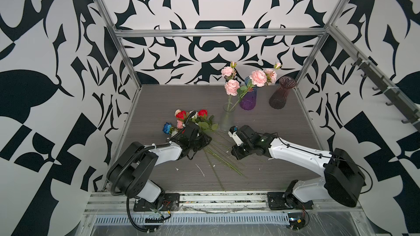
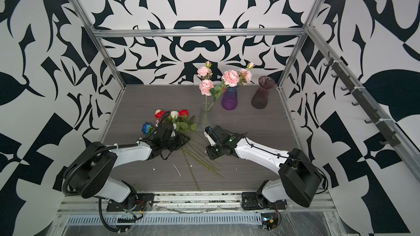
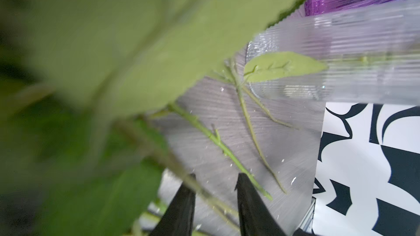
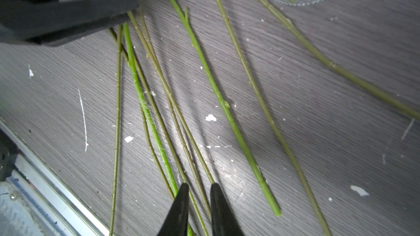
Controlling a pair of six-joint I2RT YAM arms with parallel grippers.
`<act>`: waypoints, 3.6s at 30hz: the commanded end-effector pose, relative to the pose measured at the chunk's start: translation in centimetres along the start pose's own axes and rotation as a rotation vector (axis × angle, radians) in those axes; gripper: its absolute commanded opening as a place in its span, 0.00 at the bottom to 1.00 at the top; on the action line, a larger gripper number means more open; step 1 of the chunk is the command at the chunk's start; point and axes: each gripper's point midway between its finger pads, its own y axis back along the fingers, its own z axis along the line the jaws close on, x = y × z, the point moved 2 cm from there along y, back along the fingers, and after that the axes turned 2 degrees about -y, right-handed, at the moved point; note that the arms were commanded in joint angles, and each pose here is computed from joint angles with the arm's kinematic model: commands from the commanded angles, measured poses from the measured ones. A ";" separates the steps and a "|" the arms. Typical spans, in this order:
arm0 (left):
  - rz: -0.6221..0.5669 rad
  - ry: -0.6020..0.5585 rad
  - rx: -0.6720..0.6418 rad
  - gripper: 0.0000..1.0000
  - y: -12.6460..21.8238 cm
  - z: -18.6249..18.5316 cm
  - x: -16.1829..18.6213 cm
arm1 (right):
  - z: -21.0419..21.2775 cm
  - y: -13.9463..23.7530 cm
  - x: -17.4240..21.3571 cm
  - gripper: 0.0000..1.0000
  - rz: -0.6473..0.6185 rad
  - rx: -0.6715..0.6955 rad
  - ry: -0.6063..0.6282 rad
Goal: Arrange the flowers into the vase
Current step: 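Move the left gripper down to the rose pile and grasp a red rose stem, then lift the red rose upward out of the pile with the left gripper, then carry the red rose over the clear vase and lower its stem in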
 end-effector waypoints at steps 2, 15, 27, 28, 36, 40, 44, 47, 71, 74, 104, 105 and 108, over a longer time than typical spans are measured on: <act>-0.016 0.045 0.059 0.31 -1.4 -1.8 -1.2 | -0.2 0.7 -0.5 0.22 -0.035 0.002 -0.002; -0.053 0.033 0.012 0.00 -0.4 -1.2 -1.6 | -0.8 0.9 -0.7 0.20 -0.045 -0.027 -0.027; -0.408 -0.256 -0.013 0.00 13.2 -8.9 -7.5 | -0.9 1.7 -0.7 0.20 -0.088 -0.031 -0.033; -0.464 -0.300 -0.010 0.00 15.4 -10.2 -8.3 | -0.9 1.9 -0.7 0.20 -0.095 -0.030 -0.036; -0.732 -0.590 0.092 0.00 28.0 -20.4 -11.6 | -1.5 2.7 -0.5 0.20 -0.135 -0.014 -0.053; -0.770 -0.685 0.105 0.00 29.7 -23.6 -12.7 | -1.5 2.8 -0.6 0.20 -0.141 -0.015 -0.058; -0.756 -0.744 0.087 0.00 29.2 -25.4 -13.7 | -1.7 2.8 -0.5 0.19 -0.145 -0.007 -0.061; -0.730 -0.759 0.085 0.00 27.7 -25.9 -14.2 | -1.7 2.9 -0.5 0.20 -0.147 -0.004 -0.060; -0.665 -0.771 0.167 0.00 24.5 -29.4 -15.5 | -1.7 2.5 -0.5 0.18 -0.120 0.000 -0.047; -0.661 -0.777 0.156 0.00 24.0 -29.3 -15.7 | -1.7 2.6 -0.5 0.18 -0.125 -0.002 -0.046; -0.428 -0.750 0.133 0.00 14.9 -26.4 -14.7 | -1.5 2.6 -0.6 0.18 -0.132 -0.013 -0.048; -0.425 -0.747 0.131 0.00 14.7 -26.3 -14.7 | -1.5 2.6 -0.5 0.18 -0.131 -0.013 -0.047; -0.410 -0.740 0.132 0.00 14.1 -26.1 -14.6 | -1.5 2.6 -0.6 0.18 -0.131 -0.014 -0.046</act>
